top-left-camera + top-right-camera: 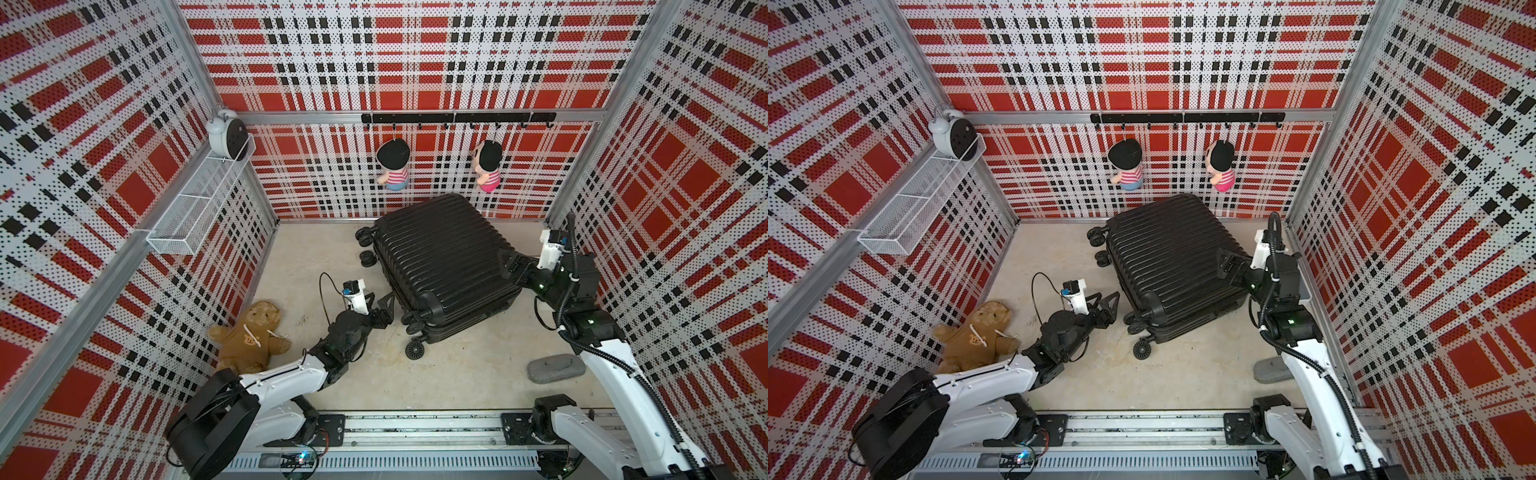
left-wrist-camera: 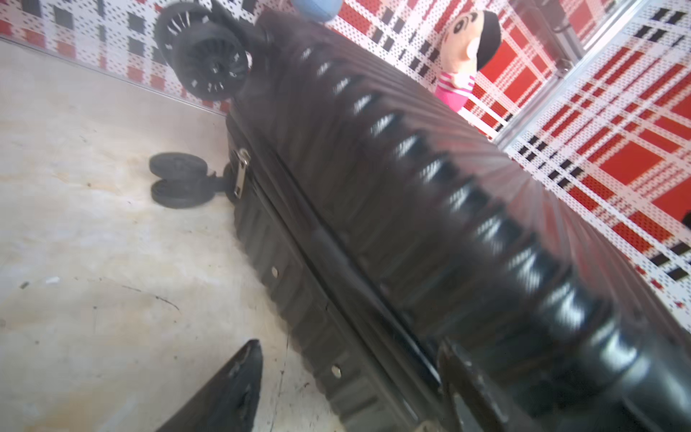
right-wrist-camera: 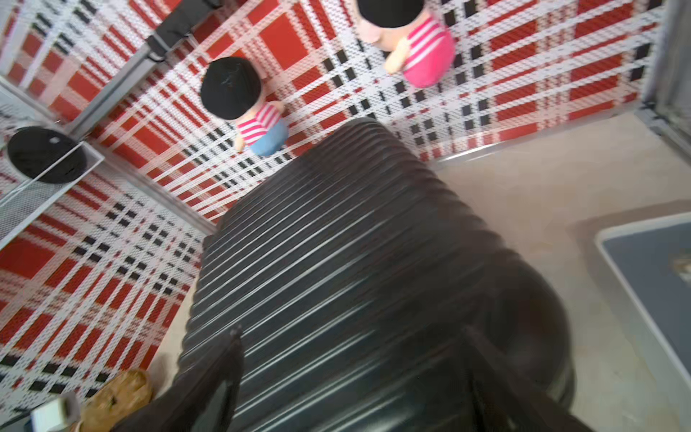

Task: Open the suitcase zippers
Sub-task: Unzip the zipper on the suitcase.

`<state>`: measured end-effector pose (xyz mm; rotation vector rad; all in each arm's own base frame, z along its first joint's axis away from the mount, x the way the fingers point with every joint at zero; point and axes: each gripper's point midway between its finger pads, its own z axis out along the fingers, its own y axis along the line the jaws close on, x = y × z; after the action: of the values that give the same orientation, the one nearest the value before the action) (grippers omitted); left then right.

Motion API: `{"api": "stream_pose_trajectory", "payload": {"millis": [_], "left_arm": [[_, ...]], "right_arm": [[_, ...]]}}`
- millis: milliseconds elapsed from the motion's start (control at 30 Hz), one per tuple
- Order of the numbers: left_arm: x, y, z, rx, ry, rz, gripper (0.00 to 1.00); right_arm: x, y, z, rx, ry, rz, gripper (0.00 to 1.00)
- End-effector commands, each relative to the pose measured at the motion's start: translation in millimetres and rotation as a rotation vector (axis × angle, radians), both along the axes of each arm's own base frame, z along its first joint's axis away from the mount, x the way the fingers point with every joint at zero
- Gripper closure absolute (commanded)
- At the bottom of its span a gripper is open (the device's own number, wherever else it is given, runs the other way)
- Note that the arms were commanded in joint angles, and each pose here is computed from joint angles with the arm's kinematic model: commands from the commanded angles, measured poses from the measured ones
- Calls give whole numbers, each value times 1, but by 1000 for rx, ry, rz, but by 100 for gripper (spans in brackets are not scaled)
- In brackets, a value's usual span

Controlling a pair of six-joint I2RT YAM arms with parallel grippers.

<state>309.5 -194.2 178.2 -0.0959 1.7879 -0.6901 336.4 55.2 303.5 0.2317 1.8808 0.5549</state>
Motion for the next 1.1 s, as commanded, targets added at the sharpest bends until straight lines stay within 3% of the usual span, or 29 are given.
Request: {"api": "stream_pose_trajectory", "payload": {"millis": [0, 167, 467, 833, 900, 1067], "left_arm": [[3, 10, -8, 49, 90, 53, 24], [7, 8, 14, 20, 88, 61, 23], [25, 9, 35, 21, 125, 63, 21], [54, 31, 40, 41, 165, 117, 21], [58, 33, 46, 50, 162, 126, 21], [64, 9, 66, 109, 152, 97, 22]], "right_arm": [[0, -16, -28, 66, 83, 28, 9], [13, -33, -53, 207, 123, 60, 10], [5, 12, -87, 413, 182, 317, 9], [-57, 112, -91, 395, 225, 636, 12], [-59, 111, -88, 372, 221, 614, 14], [-39, 59, -61, 324, 145, 376, 10]]}}
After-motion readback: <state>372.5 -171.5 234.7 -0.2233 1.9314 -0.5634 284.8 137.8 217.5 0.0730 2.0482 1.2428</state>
